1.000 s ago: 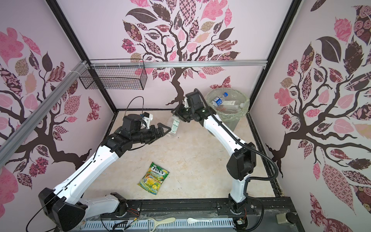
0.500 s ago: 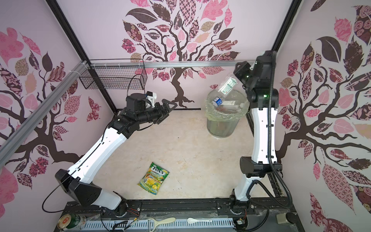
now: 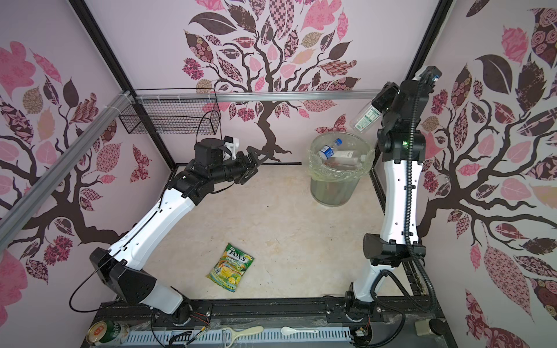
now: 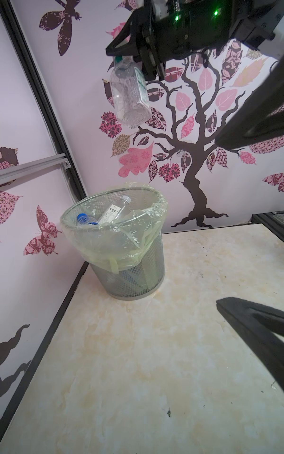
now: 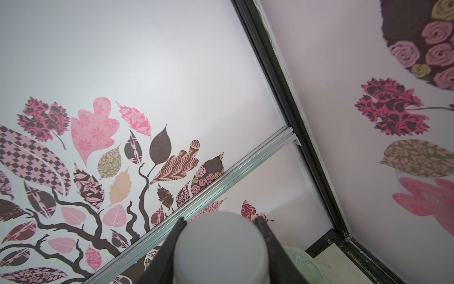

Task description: Throw the plastic bottles in the bin

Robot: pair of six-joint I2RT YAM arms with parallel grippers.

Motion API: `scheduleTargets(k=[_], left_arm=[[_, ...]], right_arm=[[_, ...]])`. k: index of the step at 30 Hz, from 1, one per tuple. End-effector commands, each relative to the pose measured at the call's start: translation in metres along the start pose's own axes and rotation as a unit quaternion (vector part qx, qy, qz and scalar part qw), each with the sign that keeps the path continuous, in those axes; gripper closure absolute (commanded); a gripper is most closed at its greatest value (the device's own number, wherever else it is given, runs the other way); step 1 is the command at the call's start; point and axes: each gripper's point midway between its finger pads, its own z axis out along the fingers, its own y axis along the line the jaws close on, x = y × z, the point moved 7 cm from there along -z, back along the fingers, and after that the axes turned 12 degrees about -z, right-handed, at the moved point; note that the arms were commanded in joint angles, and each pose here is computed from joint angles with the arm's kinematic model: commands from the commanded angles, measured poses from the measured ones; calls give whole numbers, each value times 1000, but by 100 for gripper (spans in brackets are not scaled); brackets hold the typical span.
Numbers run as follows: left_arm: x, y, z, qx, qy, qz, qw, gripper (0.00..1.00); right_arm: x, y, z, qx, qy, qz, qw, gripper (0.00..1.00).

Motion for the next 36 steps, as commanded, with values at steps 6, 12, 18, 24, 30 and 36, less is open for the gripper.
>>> scheduleTargets(k=[6,12,18,24,30,36], left_arm=[[0,2,0,-2,-2,13,1000,2],[-1,5,6,-8,0,12,1000,2],[-1,9,6,-15,-4,14,1000,2],[-6,15,-2,-23,-37,32,999,2],[-32,35,-29,-51,-109,53,991,2],[-48,68,-62,-95,-165,66,979,2]], right_arm=[[104,-2,62,2,163,-1,987,22],[74,1,39,-6,126,6,992,1],[58,3,17,-7,122,7,993,0],[61,-4,-11,0,150,-8,989,0],[98,-5,-49,-56,173,-28,983,1],[157,56,-88,-165,235,-102,952,1]])
